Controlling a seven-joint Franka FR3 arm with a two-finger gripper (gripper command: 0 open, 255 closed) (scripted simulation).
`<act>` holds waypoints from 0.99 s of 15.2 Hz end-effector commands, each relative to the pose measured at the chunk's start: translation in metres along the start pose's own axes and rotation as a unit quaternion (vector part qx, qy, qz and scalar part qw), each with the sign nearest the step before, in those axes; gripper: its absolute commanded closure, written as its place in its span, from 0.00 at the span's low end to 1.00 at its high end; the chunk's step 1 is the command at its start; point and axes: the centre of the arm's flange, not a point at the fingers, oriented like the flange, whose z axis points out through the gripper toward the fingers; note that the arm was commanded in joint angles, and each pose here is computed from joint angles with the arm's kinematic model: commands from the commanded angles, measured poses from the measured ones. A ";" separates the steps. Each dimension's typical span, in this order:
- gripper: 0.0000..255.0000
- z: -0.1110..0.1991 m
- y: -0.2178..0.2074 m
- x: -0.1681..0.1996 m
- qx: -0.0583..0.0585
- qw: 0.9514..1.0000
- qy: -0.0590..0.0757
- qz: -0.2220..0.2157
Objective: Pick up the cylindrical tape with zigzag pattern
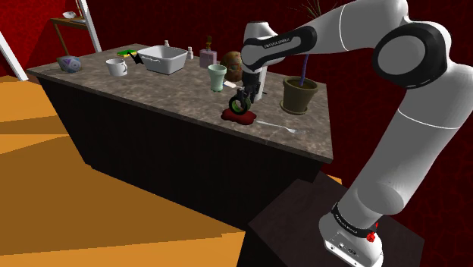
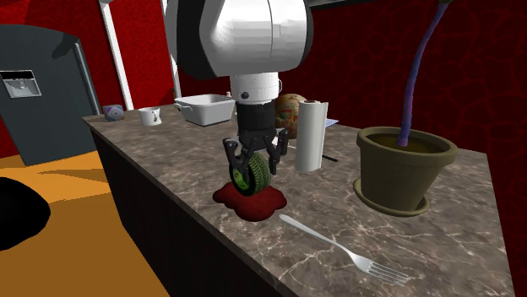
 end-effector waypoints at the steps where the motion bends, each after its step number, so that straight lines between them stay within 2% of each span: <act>1: 1.00 0.002 0.000 0.000 0.000 1.000 -0.001 0.000; 4: 1.00 0.002 0.001 0.000 0.000 1.000 -0.001 0.000; 15: 1.00 -0.056 0.003 0.001 0.000 1.000 -0.001 0.000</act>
